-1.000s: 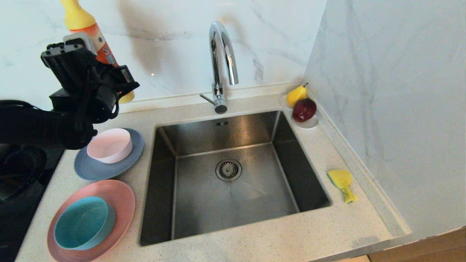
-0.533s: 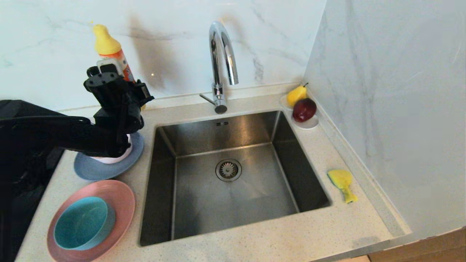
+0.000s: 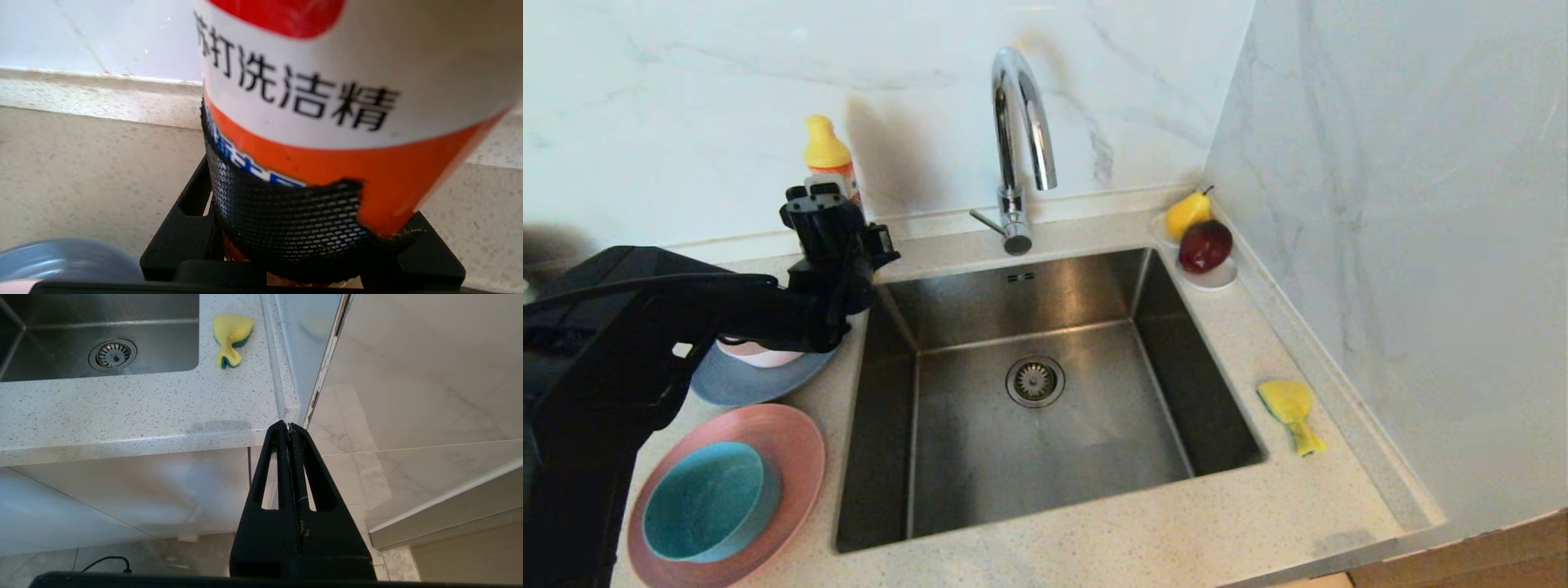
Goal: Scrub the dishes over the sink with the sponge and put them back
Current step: Place the dish soap on the table
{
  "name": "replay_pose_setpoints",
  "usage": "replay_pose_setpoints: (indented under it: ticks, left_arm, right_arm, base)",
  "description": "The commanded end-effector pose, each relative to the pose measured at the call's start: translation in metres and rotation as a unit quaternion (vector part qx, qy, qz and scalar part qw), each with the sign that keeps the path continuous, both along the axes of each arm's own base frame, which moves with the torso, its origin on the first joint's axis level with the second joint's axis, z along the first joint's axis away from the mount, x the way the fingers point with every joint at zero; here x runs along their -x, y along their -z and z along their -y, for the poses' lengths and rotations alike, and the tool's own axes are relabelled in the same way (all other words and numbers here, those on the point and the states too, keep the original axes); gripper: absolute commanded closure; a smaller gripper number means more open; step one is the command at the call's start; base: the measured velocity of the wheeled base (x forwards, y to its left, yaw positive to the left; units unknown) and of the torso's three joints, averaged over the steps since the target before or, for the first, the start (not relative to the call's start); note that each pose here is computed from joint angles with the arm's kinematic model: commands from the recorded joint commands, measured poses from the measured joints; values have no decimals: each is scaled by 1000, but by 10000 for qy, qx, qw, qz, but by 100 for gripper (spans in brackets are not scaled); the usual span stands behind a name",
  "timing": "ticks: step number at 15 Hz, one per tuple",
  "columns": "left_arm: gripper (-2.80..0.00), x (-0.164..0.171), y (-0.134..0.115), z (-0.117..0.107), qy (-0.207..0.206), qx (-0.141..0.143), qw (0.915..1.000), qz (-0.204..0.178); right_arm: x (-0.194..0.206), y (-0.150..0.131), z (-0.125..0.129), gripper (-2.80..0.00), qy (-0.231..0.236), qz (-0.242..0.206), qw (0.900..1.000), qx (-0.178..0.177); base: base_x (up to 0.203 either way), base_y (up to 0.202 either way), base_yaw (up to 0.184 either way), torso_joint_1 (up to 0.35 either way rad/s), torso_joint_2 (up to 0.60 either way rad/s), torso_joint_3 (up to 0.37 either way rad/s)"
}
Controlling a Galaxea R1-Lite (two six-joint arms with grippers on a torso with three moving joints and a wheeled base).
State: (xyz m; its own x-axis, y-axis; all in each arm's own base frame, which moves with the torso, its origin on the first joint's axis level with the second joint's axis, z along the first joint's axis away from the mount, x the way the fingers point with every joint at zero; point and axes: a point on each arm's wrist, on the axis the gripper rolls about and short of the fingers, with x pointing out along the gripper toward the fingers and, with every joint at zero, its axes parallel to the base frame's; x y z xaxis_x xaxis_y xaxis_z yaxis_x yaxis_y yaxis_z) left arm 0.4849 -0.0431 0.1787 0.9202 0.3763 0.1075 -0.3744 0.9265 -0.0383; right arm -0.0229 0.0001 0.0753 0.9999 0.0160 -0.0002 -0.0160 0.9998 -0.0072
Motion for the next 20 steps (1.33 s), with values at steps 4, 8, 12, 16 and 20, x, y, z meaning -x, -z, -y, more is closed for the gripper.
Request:
replay_pose_setpoints:
  ticks: [4, 8, 12, 16, 20]
  left_arm:
    - [0, -18, 10, 1, -153, 3, 9998, 87]
    - [0, -26, 8, 1, -430, 146, 9984, 335]
    - [0, -29, 12, 1, -574, 392, 9966, 451]
    - [0, -34, 10, 5, -719, 480, 9944, 599]
    - [0, -37, 17, 8, -851, 550, 9929, 623]
  right_arm:
    - [0, 0, 0, 0, -4, 1, 10000, 2]
    - [0, 0, 0, 0, -4, 3, 10000, 2]
    - [0, 0, 0, 0, -4, 1, 10000, 2]
    - [0, 0, 0, 0, -4, 9, 10000, 2]
    - [0, 0, 0, 0, -4, 6, 10000, 2]
  base:
    - [0, 0, 0, 0, 0, 0]
    - [0, 0, 0, 0, 0, 0]
    - [0, 0, 0, 0, 0, 0]
    - [0, 0, 0, 0, 0, 0]
    - [0, 0, 0, 0, 0, 0]
